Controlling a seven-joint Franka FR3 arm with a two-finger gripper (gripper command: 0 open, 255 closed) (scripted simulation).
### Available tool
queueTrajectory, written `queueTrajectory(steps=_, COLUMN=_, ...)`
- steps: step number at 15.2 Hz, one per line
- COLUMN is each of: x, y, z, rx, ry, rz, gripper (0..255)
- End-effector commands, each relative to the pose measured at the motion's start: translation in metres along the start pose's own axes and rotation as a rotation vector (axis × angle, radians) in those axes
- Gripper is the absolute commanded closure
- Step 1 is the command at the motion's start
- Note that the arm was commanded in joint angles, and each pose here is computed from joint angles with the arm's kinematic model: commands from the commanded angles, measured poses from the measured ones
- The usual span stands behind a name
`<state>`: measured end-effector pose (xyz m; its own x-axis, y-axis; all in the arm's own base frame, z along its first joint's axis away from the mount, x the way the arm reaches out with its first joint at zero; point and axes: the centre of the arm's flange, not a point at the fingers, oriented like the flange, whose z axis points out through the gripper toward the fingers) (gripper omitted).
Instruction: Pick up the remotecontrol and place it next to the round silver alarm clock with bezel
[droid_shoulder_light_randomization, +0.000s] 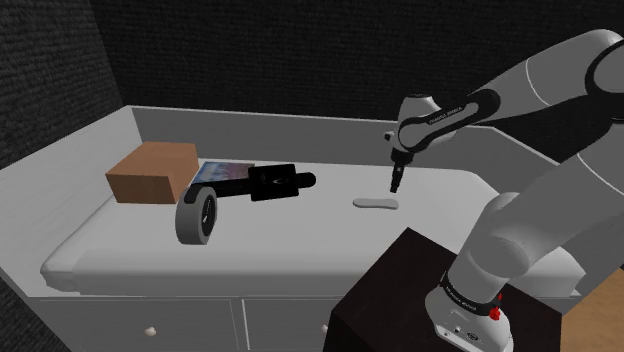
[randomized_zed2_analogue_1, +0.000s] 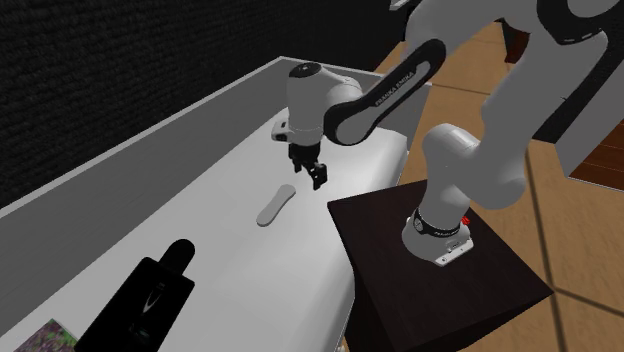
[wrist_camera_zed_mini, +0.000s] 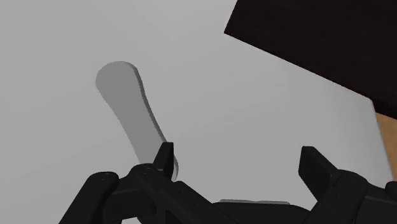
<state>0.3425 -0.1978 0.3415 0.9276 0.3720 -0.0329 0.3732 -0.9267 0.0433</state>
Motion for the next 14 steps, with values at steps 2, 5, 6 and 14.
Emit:
queueTrajectory(steps=2, x=0.004, y=0.026, z=0.03, rx=0.0, ry=0.007, rz=-0.075, gripper=0)
queueTrajectory(steps=5, x=0.01, y=0.051, z=0.061, rx=0.003, ry=0.013, rz=-0.145, gripper=0)
queueTrajectory(steps=6, x=0.013, y=0.059, z=0.071, rx=0.005, ry=0.015, rz=-0.168, gripper=0)
queueTrajectory(steps=14, x=0.041, y=0.121, z=0.153, rx=0.013, ry=0.031, rz=-0.354, gripper=0)
